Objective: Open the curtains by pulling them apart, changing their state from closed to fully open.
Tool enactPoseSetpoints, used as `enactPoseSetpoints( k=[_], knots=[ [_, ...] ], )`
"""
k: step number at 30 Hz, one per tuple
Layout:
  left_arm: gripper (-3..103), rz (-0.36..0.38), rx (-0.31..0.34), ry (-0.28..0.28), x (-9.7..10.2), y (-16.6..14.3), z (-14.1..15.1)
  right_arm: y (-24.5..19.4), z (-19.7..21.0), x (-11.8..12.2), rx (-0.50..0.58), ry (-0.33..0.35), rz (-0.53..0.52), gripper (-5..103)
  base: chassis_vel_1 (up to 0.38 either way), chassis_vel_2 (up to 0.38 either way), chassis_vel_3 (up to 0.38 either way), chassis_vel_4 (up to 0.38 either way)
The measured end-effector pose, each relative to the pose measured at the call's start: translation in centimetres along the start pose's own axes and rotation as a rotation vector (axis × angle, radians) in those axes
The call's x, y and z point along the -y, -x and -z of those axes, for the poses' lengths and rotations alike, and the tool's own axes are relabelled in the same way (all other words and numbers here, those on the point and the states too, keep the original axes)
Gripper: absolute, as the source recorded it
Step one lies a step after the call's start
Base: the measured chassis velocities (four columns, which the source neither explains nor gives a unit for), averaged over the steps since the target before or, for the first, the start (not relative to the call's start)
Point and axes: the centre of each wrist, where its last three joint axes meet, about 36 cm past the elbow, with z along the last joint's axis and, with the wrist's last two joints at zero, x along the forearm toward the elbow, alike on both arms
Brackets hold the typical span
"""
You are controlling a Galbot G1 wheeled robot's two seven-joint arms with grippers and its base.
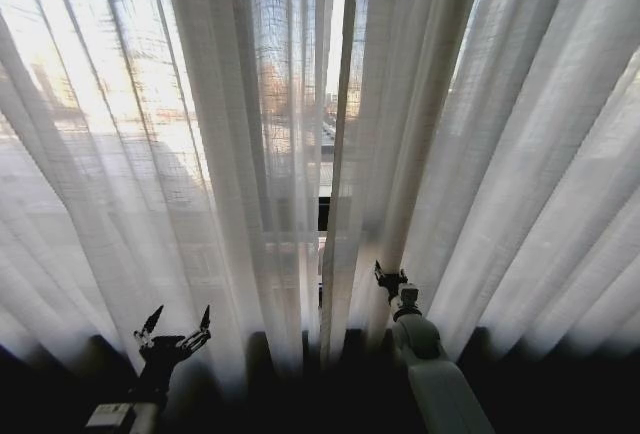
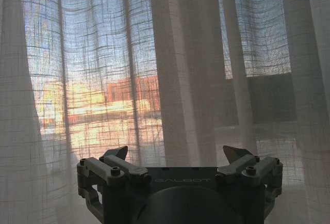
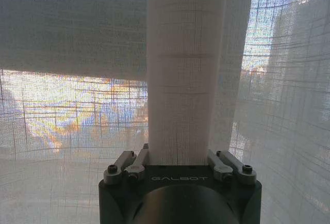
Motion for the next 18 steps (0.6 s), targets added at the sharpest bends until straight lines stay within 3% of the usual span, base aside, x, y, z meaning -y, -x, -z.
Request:
enactPoseSetpoints(
  k=[4,6,10,18],
  knots=[
    [100,0.002,0.006,0.001,-0.08,-0.06,-0.03,-0.27,0.1,0.02,0.004,-0.001,0.003,19,0.0,0.0,0.0,0.0],
    [100,0.002,0.007,0.001,-0.1,-0.1,-0.05,-0.3,0.13,-0.01,0.005,0.0,0.003,19,0.0,0.0,0.0,0.0],
    [100,0.007,0.008,-0.003,-0.3,-0.21,-0.07,-0.46,0.25,-0.21,0.008,0.0,0.006,1,0.0,0.0,0.0,0.0],
    [100,0.009,0.009,-0.003,-0.47,-0.22,-0.04,-0.59,0.32,-0.11,0.005,-0.002,0.005,0,0.0,0.0,0.0,0.0]
  ],
)
